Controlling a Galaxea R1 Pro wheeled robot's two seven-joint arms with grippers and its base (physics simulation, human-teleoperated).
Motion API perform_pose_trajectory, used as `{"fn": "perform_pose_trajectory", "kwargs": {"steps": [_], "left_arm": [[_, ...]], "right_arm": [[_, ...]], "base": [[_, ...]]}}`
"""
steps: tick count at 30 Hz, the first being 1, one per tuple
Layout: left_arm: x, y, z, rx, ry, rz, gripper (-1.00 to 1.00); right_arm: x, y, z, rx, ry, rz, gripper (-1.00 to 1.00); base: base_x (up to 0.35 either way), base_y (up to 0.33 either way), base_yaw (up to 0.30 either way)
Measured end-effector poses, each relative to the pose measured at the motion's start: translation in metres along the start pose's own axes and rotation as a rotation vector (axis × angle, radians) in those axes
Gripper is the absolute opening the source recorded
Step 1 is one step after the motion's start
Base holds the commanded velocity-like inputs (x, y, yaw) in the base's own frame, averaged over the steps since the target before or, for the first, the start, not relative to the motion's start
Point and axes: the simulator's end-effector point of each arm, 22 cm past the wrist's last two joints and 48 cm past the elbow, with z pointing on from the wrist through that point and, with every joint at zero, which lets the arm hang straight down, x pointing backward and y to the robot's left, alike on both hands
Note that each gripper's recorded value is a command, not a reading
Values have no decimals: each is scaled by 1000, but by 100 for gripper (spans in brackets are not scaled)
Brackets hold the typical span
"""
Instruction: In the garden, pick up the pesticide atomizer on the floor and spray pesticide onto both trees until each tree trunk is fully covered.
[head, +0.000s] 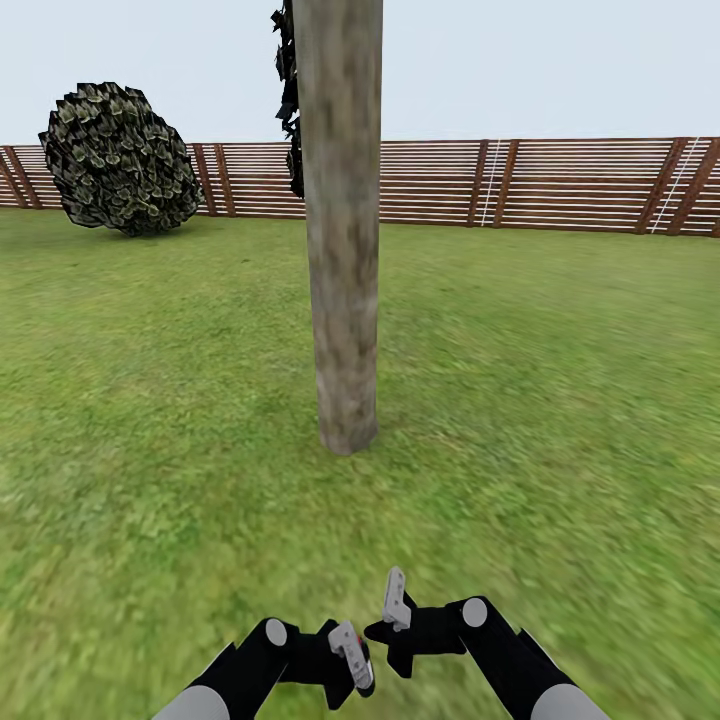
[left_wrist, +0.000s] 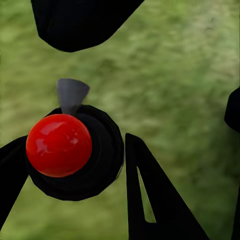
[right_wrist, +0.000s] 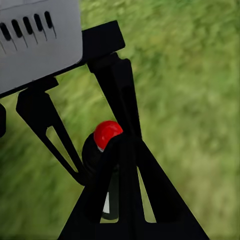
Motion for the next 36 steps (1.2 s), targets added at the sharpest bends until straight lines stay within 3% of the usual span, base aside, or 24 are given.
{"fn": "perform_pose_trajectory", "kwargs": {"steps": [8, 27, 33, 36], "left_arm": [[-13, 7, -2, -16, -44, -17, -100], [-13, -4, -3, 34, -46, -21, -100], [9, 1, -5, 9, 2, -16, -100], [45, 18, -20, -20, 81, 9, -100]], "right_arm": [[0, 0, 0, -1, 1, 0, -100], [0, 0, 0, -1, 1, 0, -100], [0, 0, 0, 0, 1, 0, -100], [0, 0, 0, -1, 1, 0, -100]], "base": [[0, 0, 0], [0, 0, 0], [0, 0, 0], [0, 0, 0]]}}
